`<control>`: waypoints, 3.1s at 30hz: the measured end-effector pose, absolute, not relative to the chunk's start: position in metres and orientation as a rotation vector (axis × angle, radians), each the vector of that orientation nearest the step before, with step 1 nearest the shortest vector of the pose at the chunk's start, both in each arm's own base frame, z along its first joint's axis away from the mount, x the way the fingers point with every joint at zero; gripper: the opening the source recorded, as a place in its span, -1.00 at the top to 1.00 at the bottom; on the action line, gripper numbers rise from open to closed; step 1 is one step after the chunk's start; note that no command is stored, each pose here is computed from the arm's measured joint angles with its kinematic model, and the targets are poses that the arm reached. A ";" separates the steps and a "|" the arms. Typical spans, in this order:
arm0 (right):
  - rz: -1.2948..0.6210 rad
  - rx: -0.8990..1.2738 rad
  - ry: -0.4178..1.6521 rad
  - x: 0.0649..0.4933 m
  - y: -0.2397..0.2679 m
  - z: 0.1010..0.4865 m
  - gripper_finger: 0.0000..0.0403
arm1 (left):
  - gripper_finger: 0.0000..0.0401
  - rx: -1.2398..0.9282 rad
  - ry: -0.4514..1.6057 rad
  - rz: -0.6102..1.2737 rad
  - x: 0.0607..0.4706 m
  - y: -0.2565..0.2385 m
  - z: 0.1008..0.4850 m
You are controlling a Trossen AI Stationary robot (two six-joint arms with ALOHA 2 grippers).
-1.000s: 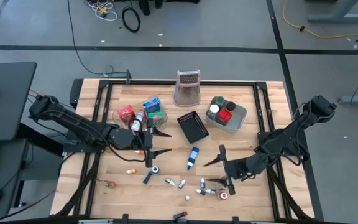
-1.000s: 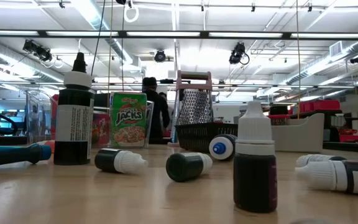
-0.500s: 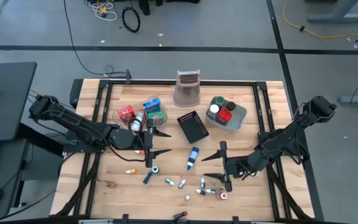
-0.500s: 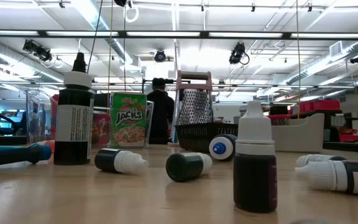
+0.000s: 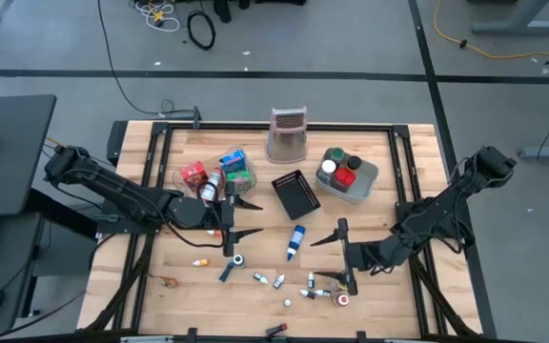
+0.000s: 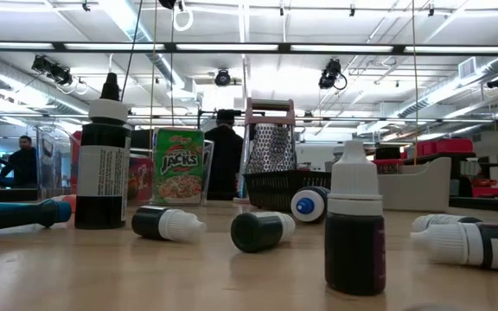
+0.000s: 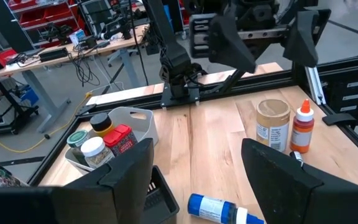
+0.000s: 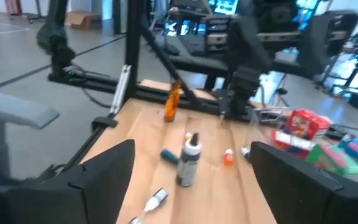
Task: Pick & Place Kitchen Items
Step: Put the brown seasoning bottle into the gray bin
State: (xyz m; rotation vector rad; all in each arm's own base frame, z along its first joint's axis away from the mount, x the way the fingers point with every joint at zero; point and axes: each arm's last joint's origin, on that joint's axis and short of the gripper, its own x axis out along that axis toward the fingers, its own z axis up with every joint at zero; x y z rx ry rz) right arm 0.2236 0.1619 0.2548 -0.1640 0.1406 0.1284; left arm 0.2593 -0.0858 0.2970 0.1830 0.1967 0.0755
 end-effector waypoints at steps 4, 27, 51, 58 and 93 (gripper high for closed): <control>0.174 -0.163 0.197 0.215 0.171 0.248 -0.67 | -0.26 0.168 0.196 0.077 0.259 -0.086 0.297; 0.268 0.034 0.556 0.182 0.168 0.182 -0.67 | -0.26 0.164 0.192 0.081 0.259 -0.086 0.297; 0.370 0.083 0.442 0.171 0.160 0.162 -0.67 | -0.26 0.161 0.187 0.082 0.259 -0.086 0.298; 0.420 0.094 0.495 0.171 0.163 0.154 -0.67 | -0.26 0.155 0.173 0.082 0.260 -0.086 0.299; -0.141 -0.237 0.335 0.191 0.129 0.157 -0.39 | -0.26 0.172 0.142 0.085 0.260 -0.086 0.302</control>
